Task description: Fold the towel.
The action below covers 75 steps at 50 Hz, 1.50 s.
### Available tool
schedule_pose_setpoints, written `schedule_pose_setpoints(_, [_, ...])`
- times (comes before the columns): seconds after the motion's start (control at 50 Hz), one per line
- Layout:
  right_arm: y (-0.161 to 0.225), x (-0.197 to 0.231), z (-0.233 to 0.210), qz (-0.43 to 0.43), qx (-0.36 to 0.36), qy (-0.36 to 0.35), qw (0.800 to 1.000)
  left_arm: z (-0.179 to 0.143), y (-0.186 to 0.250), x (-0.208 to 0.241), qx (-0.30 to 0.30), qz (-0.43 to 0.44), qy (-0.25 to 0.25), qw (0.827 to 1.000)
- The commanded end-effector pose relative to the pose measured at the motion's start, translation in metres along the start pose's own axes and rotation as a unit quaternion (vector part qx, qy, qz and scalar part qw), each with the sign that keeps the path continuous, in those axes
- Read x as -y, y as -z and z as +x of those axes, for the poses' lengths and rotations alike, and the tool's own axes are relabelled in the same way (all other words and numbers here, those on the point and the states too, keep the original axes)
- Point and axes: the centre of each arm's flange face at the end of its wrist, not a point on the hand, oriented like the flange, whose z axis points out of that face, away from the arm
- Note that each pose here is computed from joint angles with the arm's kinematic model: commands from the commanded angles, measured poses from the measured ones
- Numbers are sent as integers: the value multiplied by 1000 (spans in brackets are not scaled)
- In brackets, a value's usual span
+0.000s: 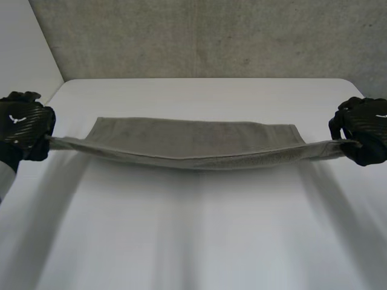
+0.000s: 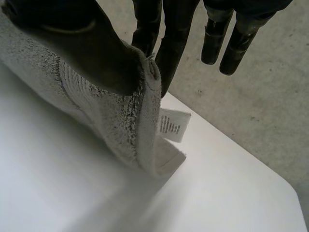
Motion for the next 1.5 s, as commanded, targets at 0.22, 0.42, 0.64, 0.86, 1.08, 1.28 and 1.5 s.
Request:
schedule_pose_setpoints(0.22, [16, 5, 6, -25, 18, 52, 998, -20, 4, -8, -65, -31, 37, 997])
schedule_pose_setpoints(0.42, [-44, -13, 17, -56, 71, 38, 995, 2, -54, -33, -121, -71, 51, 989])
schedule_pose_setpoints(0.64, [-122, -29, 24, -33, 65, 87, 994, 11, -123, -52, -92, -75, 30, 993])
schedule_pose_setpoints(0.86, [-177, -47, 34, 13, 5, 125, 992, 28, -161, -77, -99, -58, 23, 993])
schedule_pose_setpoints(1.08, [-206, -68, 30, 23, 0, 137, 990, 35, -179, -90, -74, -7, -7, 997])
schedule_pose_setpoints(1.28, [-200, -60, 36, 28, -52, 145, 988, 36, -174, -90, -58, 4, -7, 998])
schedule_pose_setpoints(1.5, [-139, -16, 26, 54, -79, 101, 990, 21, -139, -66, -39, 9, -7, 999])
